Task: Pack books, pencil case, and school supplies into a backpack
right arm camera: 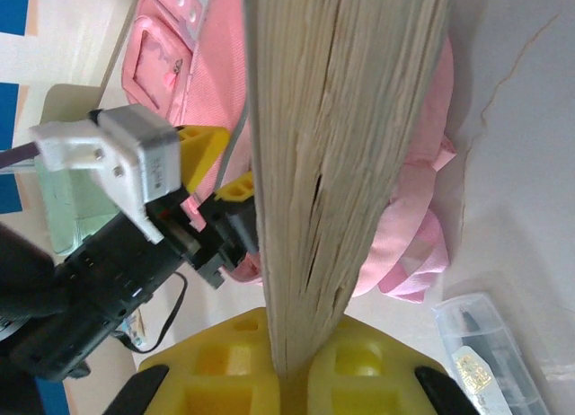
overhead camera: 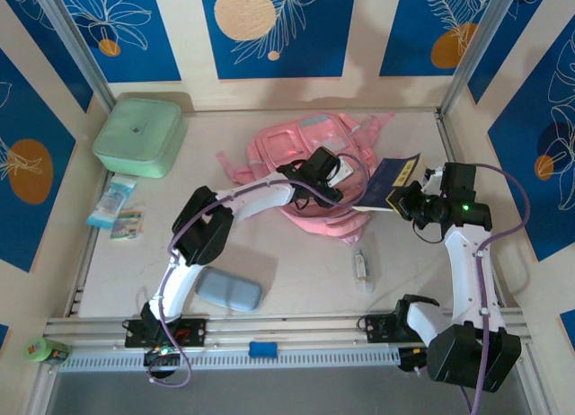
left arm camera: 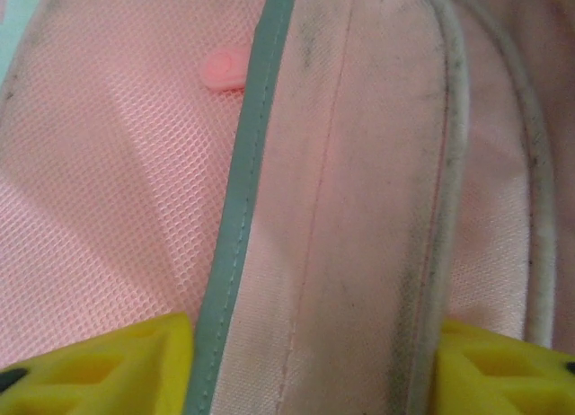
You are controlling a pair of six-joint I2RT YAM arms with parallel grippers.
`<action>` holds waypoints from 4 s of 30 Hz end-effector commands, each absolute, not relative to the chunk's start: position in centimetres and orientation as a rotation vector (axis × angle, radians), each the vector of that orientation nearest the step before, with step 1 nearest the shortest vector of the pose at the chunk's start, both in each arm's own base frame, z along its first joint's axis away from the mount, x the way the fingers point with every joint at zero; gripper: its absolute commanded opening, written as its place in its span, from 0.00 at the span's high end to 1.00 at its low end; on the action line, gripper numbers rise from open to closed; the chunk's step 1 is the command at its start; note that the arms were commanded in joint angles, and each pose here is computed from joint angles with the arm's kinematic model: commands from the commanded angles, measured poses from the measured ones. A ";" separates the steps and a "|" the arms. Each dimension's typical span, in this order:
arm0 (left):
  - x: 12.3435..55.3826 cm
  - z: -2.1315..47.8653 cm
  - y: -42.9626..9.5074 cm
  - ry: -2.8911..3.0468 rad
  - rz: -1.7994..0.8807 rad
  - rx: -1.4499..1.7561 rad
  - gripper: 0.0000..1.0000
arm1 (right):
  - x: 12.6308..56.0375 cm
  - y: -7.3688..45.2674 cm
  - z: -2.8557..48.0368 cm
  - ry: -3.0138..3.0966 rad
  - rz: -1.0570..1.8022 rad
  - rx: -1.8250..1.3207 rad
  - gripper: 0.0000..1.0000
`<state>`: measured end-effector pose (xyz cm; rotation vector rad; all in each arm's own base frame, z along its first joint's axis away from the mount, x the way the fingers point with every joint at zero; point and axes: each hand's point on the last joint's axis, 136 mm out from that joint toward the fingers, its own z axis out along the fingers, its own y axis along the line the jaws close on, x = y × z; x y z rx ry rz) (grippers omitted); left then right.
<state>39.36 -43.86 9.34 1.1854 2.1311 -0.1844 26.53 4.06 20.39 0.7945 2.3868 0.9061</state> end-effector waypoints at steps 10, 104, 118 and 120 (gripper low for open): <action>41.1 12.5 -40.9 2.139 -0.061 1.058 1.00 | 27.2 5.8 22.2 2.368 1.044 0.662 1.00; 41.2 31.9 -30.7 2.054 -0.494 0.470 1.00 | 34.1 19.0 10.7 2.725 1.196 0.211 0.53; 40.3 32.5 -30.9 2.033 -0.546 0.476 1.00 | 32.4 18.4 7.6 2.716 1.008 0.418 0.88; 40.2 32.5 -30.9 2.035 -0.548 0.480 1.00 | 33.9 18.5 7.7 2.690 1.021 0.425 0.93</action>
